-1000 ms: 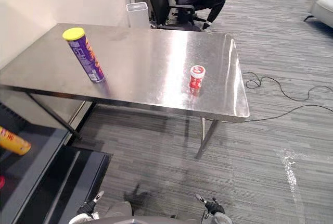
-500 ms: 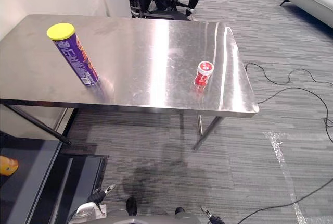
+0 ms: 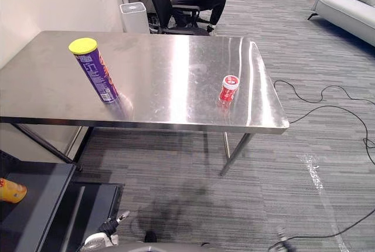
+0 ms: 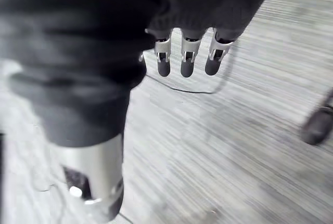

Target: Put the gum and the chips on the shelf.

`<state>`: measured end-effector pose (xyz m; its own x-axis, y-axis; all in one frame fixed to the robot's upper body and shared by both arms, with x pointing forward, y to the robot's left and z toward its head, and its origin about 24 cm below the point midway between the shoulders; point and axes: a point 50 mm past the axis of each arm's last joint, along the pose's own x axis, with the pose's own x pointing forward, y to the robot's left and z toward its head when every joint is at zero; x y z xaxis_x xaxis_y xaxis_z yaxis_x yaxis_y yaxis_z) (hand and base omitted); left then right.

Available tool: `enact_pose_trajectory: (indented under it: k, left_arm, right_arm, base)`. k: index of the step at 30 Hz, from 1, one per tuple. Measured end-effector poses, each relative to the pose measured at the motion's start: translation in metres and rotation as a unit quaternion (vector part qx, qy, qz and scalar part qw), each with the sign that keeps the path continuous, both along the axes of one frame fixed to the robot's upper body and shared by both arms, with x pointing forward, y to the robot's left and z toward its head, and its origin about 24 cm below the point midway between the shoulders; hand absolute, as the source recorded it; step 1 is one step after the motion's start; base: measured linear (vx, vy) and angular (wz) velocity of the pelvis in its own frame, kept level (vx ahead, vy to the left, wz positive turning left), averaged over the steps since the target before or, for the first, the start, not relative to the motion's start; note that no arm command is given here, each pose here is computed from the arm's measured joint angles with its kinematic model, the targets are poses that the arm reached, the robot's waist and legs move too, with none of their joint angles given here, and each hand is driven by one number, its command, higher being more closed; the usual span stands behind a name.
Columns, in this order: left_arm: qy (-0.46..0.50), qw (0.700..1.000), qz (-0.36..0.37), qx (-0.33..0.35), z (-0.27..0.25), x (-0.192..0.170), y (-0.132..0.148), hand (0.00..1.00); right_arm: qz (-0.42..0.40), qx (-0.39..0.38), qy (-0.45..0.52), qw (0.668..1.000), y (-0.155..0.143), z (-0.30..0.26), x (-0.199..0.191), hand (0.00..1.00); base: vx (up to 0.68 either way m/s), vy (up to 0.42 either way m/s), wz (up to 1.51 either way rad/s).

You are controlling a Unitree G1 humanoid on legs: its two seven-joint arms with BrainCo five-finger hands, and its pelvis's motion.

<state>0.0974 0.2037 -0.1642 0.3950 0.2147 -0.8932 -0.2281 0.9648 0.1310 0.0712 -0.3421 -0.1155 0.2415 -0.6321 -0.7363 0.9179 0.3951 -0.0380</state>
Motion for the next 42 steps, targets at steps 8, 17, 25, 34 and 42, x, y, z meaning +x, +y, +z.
enact_pose_trajectory:
  k: [8,17,25,34,42]
  left_arm:
    - [0.005,0.999,-0.037,0.012,0.000,-0.004,0.000,0.00]
    - [0.003,0.995,-0.097,0.027,0.002,0.002,-0.002,0.00]
    - [-0.001,0.988,-0.149,0.036,0.003,0.007,-0.004,0.00]
    - [-0.001,0.986,-0.164,0.032,0.003,0.005,-0.004,0.00]
    - [-0.011,0.986,-0.165,0.033,0.004,0.007,-0.003,0.00]
  right_arm:
    - [0.005,-0.245,-0.057,0.968,-0.061,0.093,0.050,0.00]
    - [0.099,-0.384,-0.069,0.916,-0.054,0.151,0.100,0.00]
    - [0.241,-0.472,-0.077,0.844,-0.045,0.198,0.149,0.00]
    - [0.352,-0.527,-0.114,0.765,-0.025,0.239,0.190,0.00]
    - [0.409,-0.540,-0.157,0.718,0.005,0.255,0.218,0.00]
  base:
    - [-0.04,0.003,0.08]
    - [0.05,-0.008,0.05]
    - [-0.03,0.011,0.08]
    - [-0.03,0.035,0.05]
    - [0.00,0.020,0.09]
